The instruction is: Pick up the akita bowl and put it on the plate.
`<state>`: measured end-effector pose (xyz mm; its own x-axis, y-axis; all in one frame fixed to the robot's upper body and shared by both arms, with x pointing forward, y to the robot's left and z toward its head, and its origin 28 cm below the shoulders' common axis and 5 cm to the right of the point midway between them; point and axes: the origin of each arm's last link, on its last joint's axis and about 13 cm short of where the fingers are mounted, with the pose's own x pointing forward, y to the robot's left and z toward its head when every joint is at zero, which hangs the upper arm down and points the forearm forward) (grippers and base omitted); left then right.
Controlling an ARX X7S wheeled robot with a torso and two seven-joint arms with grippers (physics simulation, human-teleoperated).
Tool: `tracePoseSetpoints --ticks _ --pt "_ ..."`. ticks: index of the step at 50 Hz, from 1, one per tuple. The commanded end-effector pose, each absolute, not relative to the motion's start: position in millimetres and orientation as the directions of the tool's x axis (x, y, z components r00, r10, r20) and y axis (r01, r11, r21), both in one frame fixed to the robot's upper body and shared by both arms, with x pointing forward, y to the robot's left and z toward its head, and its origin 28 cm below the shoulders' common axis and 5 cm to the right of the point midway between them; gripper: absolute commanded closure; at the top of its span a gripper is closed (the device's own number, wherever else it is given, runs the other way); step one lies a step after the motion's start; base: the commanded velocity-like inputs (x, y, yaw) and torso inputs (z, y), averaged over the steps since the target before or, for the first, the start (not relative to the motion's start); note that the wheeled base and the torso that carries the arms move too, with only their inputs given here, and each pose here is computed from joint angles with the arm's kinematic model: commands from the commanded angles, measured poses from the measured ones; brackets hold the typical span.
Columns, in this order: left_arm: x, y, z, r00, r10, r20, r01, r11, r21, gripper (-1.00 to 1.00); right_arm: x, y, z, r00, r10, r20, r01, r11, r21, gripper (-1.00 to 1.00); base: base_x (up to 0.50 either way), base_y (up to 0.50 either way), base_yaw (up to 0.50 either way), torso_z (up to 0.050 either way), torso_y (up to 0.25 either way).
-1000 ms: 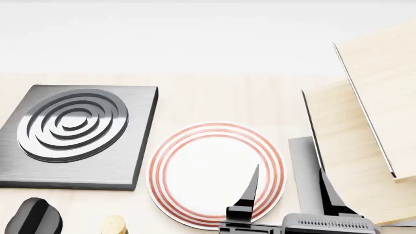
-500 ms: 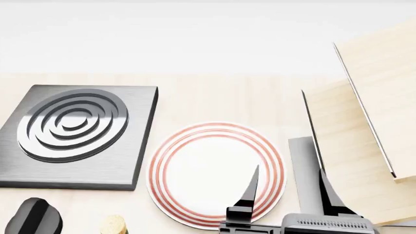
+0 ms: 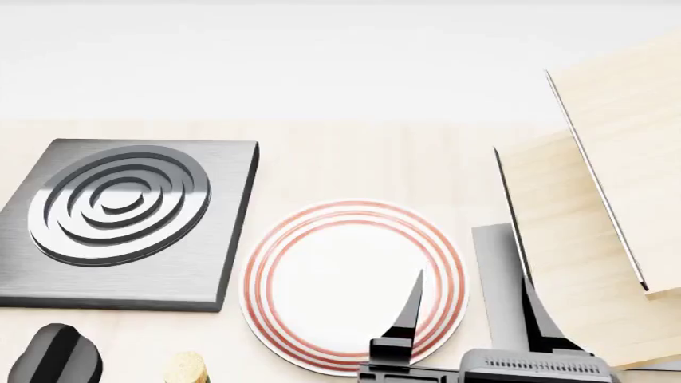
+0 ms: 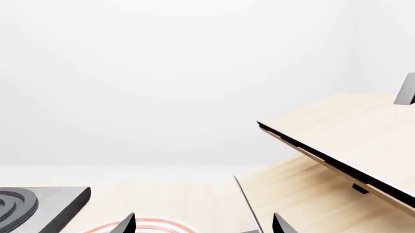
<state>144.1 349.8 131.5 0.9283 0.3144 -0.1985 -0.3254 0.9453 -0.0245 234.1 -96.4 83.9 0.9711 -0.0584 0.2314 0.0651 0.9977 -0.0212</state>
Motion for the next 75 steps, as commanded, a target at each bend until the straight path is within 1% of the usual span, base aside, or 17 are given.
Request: tracePoseSetpoints --ticks 1,21,28,29,53,61,75 --pt "145 349 130 0.921 0.322 -0.218 -0.328 0.945 0.008 -1.0 235 -96 83 0.971 -0.058 0.231 0.065 0.998 -0.022 -1.0 0.0 0.0 0.0 0.0 0.0" --pt "141 347 130 0.92 0.305 -0.245 -0.306 0.951 0.035 -1.0 235 -96 82 0.972 -0.06 0.227 0.067 0.998 -0.022 -1.0 0.0 0.0 0.0 0.0 0.0" --pt "141 346 127 0.917 0.293 -0.27 -0.29 0.955 0.052 -1.0 235 -96 82 0.972 -0.06 0.227 0.066 0.998 -0.021 -1.0 0.0 0.0 0.0 0.0 0.0" --pt "141 345 126 0.916 0.301 -0.266 -0.291 0.954 0.075 -1.0 235 -96 81 0.972 -0.059 0.226 0.065 0.998 -0.021 -1.0 0.0 0.0 0.0 0.0 0.0" --pt "138 349 125 0.911 0.296 -0.288 -0.286 0.955 0.076 -1.0 235 -95 82 0.972 -0.059 0.226 0.065 0.998 -0.022 -1.0 0.0 0.0 0.0 0.0 0.0" --pt "136 349 124 0.905 0.279 -0.322 -0.269 0.96 0.077 -1.0 235 -95 82 0.973 -0.059 0.225 0.065 0.998 -0.021 -1.0 0.0 0.0 0.0 0.0 0.0" --pt "133 348 124 0.908 0.259 -0.33 -0.241 0.966 0.096 -1.0 235 -95 83 0.972 -0.058 0.226 0.065 0.998 -0.024 -1.0 0.0 0.0 0.0 0.0 0.0"
